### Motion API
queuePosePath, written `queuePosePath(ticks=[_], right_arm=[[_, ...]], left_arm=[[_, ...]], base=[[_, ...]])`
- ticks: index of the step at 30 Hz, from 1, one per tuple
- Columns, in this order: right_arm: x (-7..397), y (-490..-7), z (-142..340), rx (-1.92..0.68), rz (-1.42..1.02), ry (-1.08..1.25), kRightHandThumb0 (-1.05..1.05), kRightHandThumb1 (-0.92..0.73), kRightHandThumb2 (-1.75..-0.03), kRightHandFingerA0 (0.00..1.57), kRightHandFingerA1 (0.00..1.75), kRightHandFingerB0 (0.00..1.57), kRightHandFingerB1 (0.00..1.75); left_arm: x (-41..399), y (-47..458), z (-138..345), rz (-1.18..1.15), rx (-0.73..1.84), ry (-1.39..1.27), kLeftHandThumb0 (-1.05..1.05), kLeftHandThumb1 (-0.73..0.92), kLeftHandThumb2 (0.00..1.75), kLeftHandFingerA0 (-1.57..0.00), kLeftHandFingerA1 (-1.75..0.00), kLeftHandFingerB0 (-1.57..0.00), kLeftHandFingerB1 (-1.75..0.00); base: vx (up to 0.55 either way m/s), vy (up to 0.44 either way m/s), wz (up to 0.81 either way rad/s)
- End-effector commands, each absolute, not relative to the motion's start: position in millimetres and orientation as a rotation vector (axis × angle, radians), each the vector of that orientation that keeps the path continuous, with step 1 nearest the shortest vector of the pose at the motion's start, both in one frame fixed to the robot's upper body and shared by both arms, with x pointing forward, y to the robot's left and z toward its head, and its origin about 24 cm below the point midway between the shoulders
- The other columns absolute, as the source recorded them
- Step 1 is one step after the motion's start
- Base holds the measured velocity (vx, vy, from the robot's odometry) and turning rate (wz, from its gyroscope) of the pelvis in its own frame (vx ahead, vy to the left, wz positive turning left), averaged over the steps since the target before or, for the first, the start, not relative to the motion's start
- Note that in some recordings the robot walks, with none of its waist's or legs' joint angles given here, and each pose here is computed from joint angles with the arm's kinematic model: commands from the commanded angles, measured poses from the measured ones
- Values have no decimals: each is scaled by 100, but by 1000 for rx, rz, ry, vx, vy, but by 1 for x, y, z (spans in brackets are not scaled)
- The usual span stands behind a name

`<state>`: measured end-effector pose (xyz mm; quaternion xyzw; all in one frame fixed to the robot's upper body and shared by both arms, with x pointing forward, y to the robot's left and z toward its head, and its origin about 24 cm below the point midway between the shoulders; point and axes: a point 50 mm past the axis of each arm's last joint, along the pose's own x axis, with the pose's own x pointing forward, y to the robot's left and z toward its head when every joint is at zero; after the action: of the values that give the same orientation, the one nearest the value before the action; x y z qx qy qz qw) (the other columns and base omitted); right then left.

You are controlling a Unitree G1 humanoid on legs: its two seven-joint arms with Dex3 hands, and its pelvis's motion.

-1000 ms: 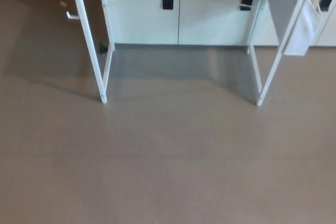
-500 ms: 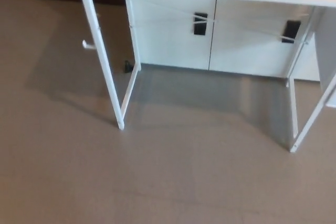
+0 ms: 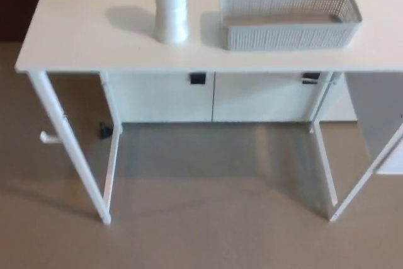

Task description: The robot walk up to a desk on which a bottle is kept on the left hand side and a container is kept on the right hand side. The robot uses its left hand to pick up the bottle and places it in the container.

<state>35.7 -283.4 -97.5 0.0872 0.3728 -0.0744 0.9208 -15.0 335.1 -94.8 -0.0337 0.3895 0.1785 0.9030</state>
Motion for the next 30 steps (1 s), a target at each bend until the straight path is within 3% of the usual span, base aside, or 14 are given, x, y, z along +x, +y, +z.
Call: queuePosePath(ticks=[1, 10, 11, 24, 27, 28, 30], right_arm=[[34, -290, -96, 107, -176, 792, -52, -34, -76, 42, 63, 32, 51], [39, -289, -91, 90, -181, 790, -54, -34, -75, 34, 59, 31, 51], [39, -289, -90, 87, -181, 788, -58, -34, -76, 32, 59, 28, 51], [41, -287, -88, 64, -193, 791, -60, -34, -78, 36, 61, 27, 52], [41, -286, -87, 65, -178, 782, -61, -35, -78, 31, 59, 26, 52], [41, -286, -87, 63, -175, 780, -61, -46, -55, 33, 53, 31, 44], [42, -287, -88, 62, -173, 778, -61, -46, -55, 33, 53, 31, 44]], left_arm=[[-17, 339, -92, 384, -70, 785, -12, 59, 57, -37, -35, -31, -31], [2, 363, -82, 508, -60, 690, -12, 55, 56, -37, -34, -32, -31], [4, 368, -79, 526, -58, 679, -13, 56, 57, -28, -32, -26, -30], [7, 382, -70, 523, -7, 656, -19, 54, 57, -25, -33, -25, -30], [6, 381, -71, 519, -13, 664, -16, 54, 57, -25, -32, -25, -30], [6, 381, -72, 519, -11, 670, -15, 54, 57, -26, -32, -26, -30], [6, 380, -73, 520, -9, 676, -15, 54, 57, -26, -32, -26, -30]], base=[[360, -19, 19], [398, -67, 30], [451, 34, 10], [123, 160, -11], [29, 69, -2], [11, 62, 8], [30, 12, 7]])
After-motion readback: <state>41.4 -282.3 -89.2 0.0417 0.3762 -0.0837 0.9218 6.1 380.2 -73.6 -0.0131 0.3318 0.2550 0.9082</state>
